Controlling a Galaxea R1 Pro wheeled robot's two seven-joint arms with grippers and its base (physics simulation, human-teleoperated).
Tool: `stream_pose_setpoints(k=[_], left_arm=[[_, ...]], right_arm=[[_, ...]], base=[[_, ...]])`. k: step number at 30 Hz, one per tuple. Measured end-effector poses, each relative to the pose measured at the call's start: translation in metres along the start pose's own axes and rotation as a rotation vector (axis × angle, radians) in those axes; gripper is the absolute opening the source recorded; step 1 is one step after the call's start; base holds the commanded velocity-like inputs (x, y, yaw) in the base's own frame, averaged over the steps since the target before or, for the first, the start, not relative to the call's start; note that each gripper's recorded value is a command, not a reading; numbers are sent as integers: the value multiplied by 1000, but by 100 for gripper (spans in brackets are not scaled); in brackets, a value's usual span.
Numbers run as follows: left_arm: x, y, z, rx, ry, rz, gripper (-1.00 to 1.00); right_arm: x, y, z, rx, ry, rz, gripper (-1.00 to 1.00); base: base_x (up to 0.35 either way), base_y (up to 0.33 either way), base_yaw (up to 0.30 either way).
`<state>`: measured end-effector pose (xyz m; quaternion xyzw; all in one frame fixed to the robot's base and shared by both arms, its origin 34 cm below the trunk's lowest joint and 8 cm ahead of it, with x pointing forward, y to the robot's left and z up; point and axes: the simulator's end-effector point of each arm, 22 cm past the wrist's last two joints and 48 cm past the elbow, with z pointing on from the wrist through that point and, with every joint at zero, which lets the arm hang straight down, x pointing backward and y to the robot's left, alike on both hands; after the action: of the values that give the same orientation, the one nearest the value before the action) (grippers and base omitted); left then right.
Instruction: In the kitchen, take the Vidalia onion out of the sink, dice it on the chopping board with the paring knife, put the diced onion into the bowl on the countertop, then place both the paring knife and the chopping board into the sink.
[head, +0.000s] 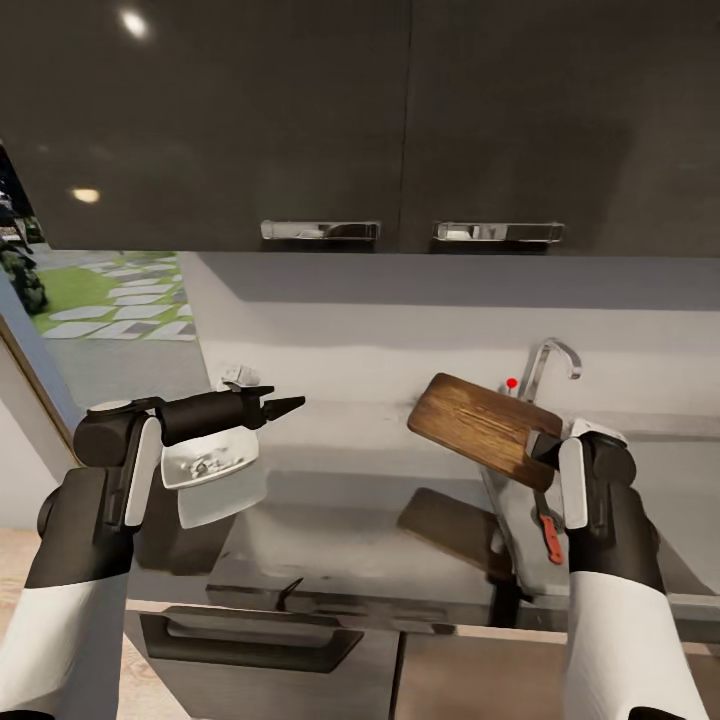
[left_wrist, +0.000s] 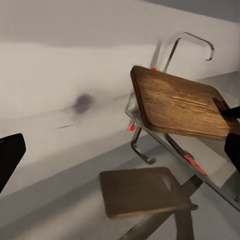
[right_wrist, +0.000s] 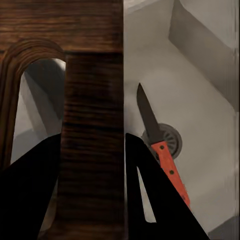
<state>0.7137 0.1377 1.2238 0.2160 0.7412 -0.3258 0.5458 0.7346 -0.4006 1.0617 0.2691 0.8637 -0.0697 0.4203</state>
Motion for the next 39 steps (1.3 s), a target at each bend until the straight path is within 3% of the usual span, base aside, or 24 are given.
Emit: stream_pose_setpoints(k=[3, 4, 5, 10, 21, 24, 28, 31, 32, 33, 34, 35, 36, 37, 38, 39], left_arm=[[0, 0, 0, 0, 0, 0, 100], [0, 0, 0, 0, 0, 0, 100], [0, 0, 0, 0, 0, 0, 100], [0, 0, 0, 0, 0, 0, 100], [0, 0, 0, 0, 0, 0, 100], [0, 0, 0, 0, 0, 0, 100], [0, 0, 0, 0, 0, 0, 100], [0, 0, 0, 0, 0, 0, 100], [0, 0, 0, 0, 0, 0, 100], [0, 0, 0, 0, 0, 0, 100], [0, 0, 0, 0, 0, 0, 100], [0, 0, 0, 0, 0, 0, 100], [0, 0, 0, 0, 0, 0, 100], [0, 0, 0, 0, 0, 0, 100], [0, 0, 0, 0, 0, 0, 100], [0, 0, 0, 0, 0, 0, 100]], right_arm=[[2, -6, 2, -2, 9, 37, -100], [3, -17, 4, 6, 15, 77, -100], [6, -29, 6, 42, 24, 72, -100], [16, -51, 11, 55, 50, 168, -100], [30, -55, 17, 59, 82, 208, -100], [44, -74, 22, 97, 117, 250, -100], [63, -73, 32, 88, 161, 302, -100], [63, -77, 36, 107, 143, 330, -100], [62, -82, 37, 134, 126, 351, -100], [66, -101, 38, 224, 107, 421, -100], [72, -114, 34, 286, 122, 411, -100], [70, -103, 38, 241, 111, 473, -100], [68, -105, 37, 253, 100, 510, -100], [75, -107, 36, 266, 127, 495, -100], [74, -102, 37, 249, 118, 572, -100], [77, -109, 35, 280, 129, 543, -100]], base=[[0, 0, 0], [0, 0, 0], [0, 0, 0], [0, 0, 0], [0, 0, 0], [0, 0, 0], [0, 0, 0], [0, 0, 0], [0, 0, 0], [0, 0, 0], [0, 0, 0], [0, 0, 0], [0, 0, 0], [0, 0, 0], [0, 0, 0], [0, 0, 0]])
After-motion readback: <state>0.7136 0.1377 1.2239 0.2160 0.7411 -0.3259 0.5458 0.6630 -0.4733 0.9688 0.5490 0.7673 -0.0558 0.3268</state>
